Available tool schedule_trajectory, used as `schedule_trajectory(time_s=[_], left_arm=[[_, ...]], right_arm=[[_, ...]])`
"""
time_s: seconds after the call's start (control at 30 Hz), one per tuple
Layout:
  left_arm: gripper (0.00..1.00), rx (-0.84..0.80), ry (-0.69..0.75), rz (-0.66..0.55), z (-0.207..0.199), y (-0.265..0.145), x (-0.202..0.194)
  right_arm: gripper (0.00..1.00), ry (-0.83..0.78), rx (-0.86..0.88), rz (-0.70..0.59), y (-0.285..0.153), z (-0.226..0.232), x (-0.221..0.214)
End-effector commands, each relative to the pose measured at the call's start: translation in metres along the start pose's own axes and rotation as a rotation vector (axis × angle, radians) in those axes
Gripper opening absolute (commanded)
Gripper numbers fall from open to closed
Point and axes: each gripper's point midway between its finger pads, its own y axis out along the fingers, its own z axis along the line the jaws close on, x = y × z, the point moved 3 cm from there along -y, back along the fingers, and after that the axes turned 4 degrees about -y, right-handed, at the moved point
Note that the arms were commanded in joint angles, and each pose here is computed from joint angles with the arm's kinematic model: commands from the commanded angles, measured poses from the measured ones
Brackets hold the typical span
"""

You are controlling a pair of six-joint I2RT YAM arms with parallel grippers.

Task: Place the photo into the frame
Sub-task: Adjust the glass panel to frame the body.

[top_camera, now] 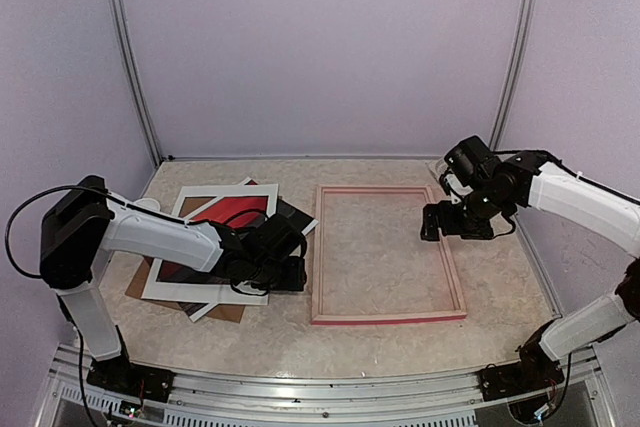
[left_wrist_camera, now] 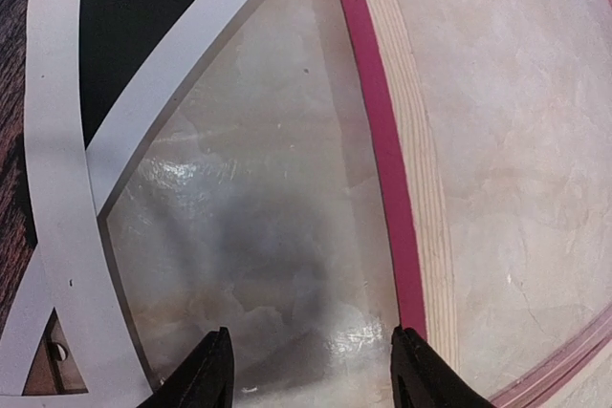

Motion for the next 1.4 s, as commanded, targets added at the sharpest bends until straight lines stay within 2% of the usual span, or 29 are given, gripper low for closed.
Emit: schedule_trajectory(time_s=[0.0,0.23,0.67,1.37], left_arm=[[0.57,-0.041,0.033,-0.021,-0.016,-0.015,0.011],[0.57,-0.053,0.042,-0.027,-0.02,-0.02,0.016],[0.58,-0.054,0.038,-0.036,-0.015,-0.022,0.013],[0.58,-0.053,0.009,-0.046,0.007,-0.029,0.011]], right_arm=[[0.98,0.066,-0.047,0.09,0.004,-0.003,-0.045],[0.98,0.034,-0.083,0.175,0.02,0.017,-0.092],[0.99,0.057,-0.157,0.241,0.058,0.012,-0.125],[0.99,0.101,-0.216,0.247,0.098,0.008,-0.135]])
